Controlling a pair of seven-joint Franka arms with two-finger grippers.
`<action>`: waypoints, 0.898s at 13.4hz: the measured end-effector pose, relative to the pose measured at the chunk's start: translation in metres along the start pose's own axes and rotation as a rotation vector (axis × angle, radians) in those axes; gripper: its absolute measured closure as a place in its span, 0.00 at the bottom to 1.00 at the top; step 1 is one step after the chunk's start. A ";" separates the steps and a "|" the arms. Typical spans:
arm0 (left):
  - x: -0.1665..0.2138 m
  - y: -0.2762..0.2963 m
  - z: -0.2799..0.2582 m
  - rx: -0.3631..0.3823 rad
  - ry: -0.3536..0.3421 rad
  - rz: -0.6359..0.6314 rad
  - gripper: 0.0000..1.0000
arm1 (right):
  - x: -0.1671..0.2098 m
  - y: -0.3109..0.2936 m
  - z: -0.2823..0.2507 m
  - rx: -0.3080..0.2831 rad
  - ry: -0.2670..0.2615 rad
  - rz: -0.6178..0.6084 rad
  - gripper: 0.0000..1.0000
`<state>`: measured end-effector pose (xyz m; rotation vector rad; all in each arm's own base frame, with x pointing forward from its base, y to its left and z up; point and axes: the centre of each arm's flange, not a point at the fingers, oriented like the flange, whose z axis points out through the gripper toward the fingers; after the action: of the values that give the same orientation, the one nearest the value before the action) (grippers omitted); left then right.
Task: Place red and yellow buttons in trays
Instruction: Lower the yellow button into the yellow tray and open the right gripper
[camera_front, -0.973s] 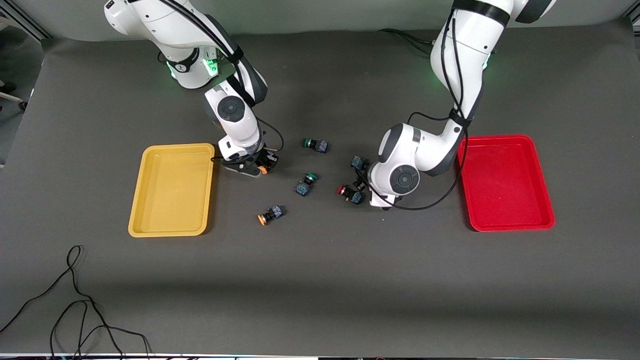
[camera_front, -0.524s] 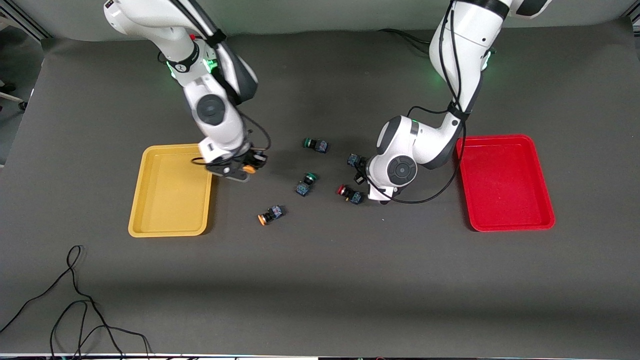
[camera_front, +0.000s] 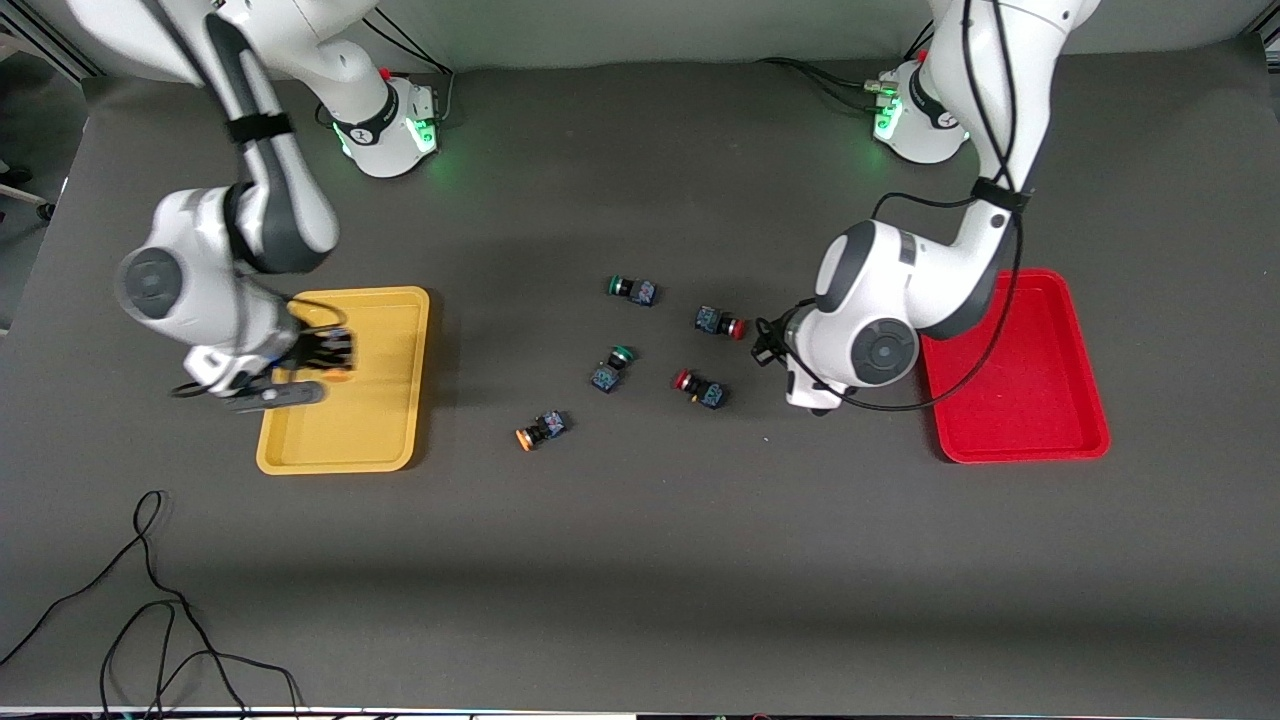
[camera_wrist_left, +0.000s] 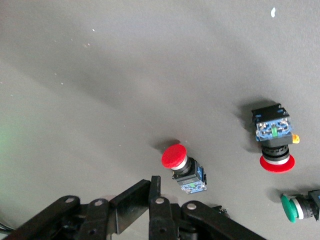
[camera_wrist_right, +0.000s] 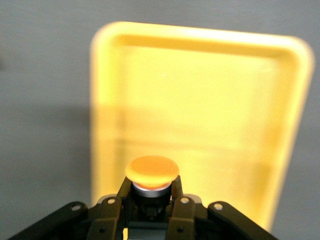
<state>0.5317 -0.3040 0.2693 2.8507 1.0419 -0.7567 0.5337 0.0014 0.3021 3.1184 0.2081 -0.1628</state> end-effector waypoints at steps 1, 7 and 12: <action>-0.002 0.002 0.006 0.003 -0.001 -0.003 0.85 | -0.001 0.024 0.012 -0.018 0.003 -0.026 0.67; -0.016 0.019 0.081 -0.027 0.014 -0.118 0.17 | 0.002 0.069 0.115 -0.012 -0.019 -0.060 0.67; -0.033 0.035 0.119 -0.080 0.033 -0.154 0.04 | 0.025 0.061 0.096 0.017 -0.022 -0.073 0.22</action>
<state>0.4791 -0.3724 0.1736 2.7504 1.2770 -0.6617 0.5570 -0.0573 0.2045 3.1262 0.3223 -0.2011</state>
